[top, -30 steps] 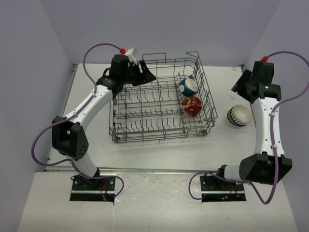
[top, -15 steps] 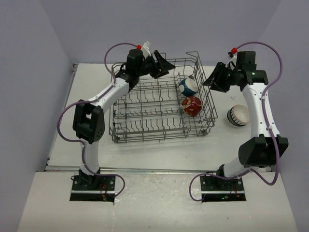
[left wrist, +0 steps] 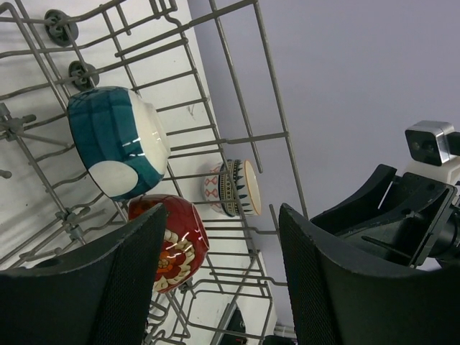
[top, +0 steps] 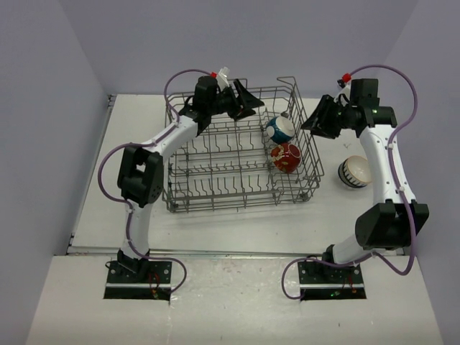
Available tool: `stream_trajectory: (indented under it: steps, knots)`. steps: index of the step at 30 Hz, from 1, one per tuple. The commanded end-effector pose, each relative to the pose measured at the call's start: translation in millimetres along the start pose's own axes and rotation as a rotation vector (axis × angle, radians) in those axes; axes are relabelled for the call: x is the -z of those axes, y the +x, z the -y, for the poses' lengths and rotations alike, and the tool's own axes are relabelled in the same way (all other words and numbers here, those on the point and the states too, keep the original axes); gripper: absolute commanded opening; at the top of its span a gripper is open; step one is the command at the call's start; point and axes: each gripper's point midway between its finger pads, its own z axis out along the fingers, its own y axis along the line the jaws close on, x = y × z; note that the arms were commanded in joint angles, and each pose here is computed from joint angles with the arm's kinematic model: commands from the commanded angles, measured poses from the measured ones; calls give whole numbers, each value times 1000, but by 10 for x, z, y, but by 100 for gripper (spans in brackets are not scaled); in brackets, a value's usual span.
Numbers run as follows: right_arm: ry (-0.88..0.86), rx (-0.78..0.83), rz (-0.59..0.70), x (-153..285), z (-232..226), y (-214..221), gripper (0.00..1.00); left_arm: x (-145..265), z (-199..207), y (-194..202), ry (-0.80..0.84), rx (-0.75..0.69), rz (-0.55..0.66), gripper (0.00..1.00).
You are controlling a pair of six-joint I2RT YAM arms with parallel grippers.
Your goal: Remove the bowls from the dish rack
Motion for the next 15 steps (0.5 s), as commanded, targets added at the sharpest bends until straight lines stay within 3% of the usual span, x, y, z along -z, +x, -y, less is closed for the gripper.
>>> stream_trajectory:
  steps: [1, 15]
  knots:
    - [94, 31, 25, 77, 175, -6, 47, 2, 202, -20, 63, -45, -11, 65]
    - [76, 40, 83, 157, 115, -158, 47, -78, -90, 101, -16, -41, -19, 65]
